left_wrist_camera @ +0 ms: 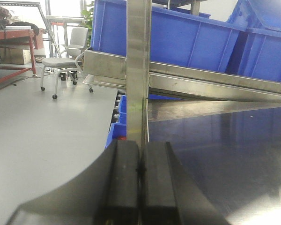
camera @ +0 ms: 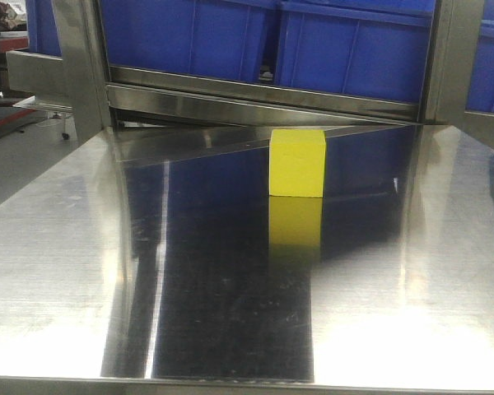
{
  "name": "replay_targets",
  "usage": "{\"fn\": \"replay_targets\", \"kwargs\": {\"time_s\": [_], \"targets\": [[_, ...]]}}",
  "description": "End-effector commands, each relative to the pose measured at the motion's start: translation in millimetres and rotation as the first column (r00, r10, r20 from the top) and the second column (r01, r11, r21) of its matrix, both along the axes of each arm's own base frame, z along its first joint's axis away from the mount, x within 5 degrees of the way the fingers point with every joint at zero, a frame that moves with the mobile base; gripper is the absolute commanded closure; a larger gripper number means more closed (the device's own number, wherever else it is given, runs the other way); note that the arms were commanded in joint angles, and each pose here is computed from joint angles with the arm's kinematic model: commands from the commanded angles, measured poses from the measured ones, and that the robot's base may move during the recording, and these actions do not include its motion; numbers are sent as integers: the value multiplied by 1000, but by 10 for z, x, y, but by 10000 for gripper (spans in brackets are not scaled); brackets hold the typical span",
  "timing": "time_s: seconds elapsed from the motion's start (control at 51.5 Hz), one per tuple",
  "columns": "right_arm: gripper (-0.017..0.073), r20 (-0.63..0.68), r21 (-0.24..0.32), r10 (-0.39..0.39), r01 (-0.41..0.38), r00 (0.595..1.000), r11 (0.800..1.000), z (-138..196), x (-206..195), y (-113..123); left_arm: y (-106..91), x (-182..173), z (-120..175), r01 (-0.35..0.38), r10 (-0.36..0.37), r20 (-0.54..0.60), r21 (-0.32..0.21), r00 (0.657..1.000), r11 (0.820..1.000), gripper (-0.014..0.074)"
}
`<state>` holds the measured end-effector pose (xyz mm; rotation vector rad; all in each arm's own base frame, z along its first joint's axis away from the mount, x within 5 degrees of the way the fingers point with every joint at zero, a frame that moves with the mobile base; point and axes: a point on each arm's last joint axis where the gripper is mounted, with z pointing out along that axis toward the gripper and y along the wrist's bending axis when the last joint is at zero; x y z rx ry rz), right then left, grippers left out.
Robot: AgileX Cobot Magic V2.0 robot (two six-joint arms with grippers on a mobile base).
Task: Place yellow foam block on left shelf second layer
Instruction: 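Move the right gripper toward the yellow foam cube on the table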
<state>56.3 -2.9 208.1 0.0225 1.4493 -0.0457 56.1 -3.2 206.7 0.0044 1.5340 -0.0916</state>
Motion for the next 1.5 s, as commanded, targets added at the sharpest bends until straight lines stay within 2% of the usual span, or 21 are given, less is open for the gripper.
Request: {"fn": "replay_targets", "kwargs": {"time_s": [0.0,0.583,0.661,0.739,0.816,0.952,1.03,1.127,1.263,1.399,1.477], "targets": [[524,131,-9,-23,24,991,1000,165,-50,-17,-13,9,-10,16,-16,51,-9,999,1000,458],[524,155,-9,-28,30,987,1000,186,-56,-22,-13,9,-10,16,-16,51,-9,999,1000,458],[524,174,4,-33,33,984,999,202,-61,-28,-13,9,-10,16,-16,51,-9,999,1000,458],[524,223,46,-49,40,974,998,246,-77,-46,-13,9,-10,16,-16,51,-9,999,1000,459],[524,278,81,-66,45,958,996,327,-104,-65,-13,9,-10,16,-16,51,-9,999,1000,458],[524,371,84,-70,41,926,996,617,-196,-66,-13,9,-10,16,-16,51,-9,999,1000,458],[524,387,81,-55,25,921,996,826,-249,-51,-13,9,-10,16,-16,51,-9,999,1000,458],[524,302,69,-9,-12,953,998,1028,-238,-10,-13,9,-10,16,-16,51,-9,999,1000,458],[524,100,60,61,-67,993,996,1319,-93,51,-13,9,-10,16,-16,51,-9,999,1000,458],[517,-109,65,131,-125,985,990,1529,150,106,-13,9,-10,16,-16,51,-9,999,1000,458],[458,-187,72,189,-178,964,981,1632,296,156,-13,9,-10,16,-16,51,-9,999,1000,459]]}}
